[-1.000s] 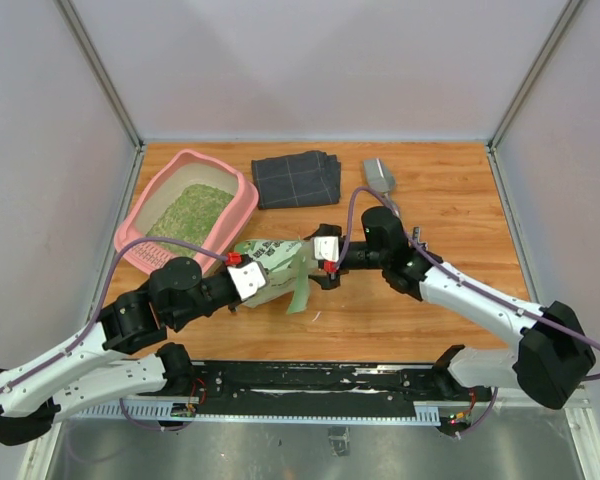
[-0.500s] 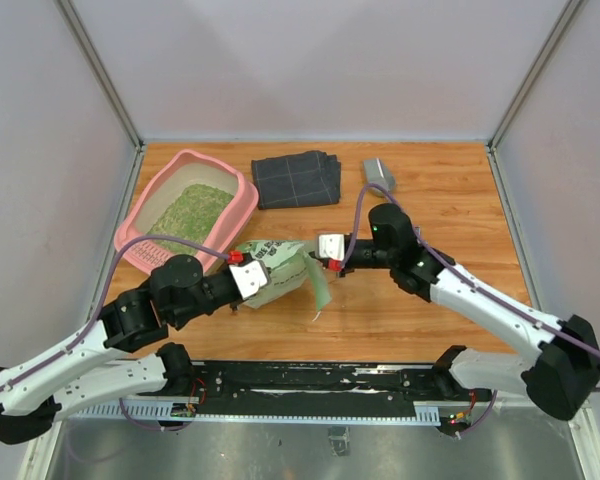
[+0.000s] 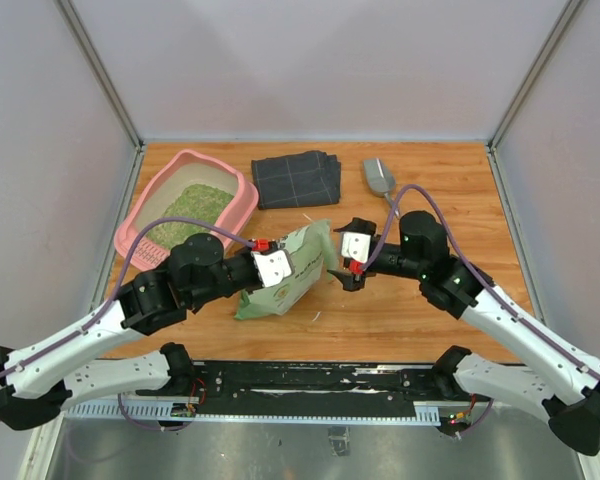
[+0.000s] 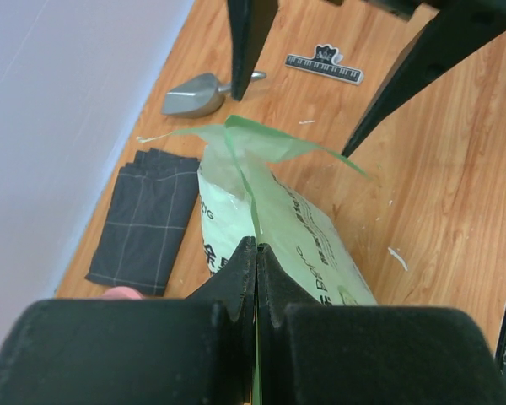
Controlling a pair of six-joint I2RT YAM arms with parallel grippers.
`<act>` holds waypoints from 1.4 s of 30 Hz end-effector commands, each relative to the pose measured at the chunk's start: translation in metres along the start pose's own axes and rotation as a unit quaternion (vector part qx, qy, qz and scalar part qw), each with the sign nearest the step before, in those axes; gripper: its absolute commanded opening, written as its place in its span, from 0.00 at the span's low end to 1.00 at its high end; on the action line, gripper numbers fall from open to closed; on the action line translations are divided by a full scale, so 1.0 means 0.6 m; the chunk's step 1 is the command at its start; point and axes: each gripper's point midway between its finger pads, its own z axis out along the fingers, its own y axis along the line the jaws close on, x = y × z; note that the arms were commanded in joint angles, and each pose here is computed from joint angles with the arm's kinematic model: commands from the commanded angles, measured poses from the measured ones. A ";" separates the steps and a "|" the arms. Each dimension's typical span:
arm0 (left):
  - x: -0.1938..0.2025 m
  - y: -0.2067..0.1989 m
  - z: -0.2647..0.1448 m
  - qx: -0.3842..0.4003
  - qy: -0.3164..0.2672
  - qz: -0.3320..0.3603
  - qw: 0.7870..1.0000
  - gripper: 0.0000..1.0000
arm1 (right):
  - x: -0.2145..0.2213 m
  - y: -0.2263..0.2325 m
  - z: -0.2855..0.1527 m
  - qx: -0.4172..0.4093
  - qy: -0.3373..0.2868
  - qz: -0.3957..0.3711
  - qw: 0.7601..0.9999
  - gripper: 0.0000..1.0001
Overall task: Fill the litter box with clean litter
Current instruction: Close the cat litter bag at the center of the board.
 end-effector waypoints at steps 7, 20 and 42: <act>-0.114 0.035 -0.058 -0.016 -0.125 0.026 0.992 0.00 | 0.021 -0.035 0.028 -0.055 0.009 -0.010 0.998 0.99; -0.102 0.039 -0.066 -0.022 -0.111 0.045 0.993 0.00 | 0.045 -0.098 -0.004 -0.040 0.013 0.018 0.999 0.92; -0.109 0.018 -0.077 0.016 -0.124 0.077 0.989 0.00 | -0.010 -0.006 0.114 -0.227 -0.110 0.036 0.967 0.76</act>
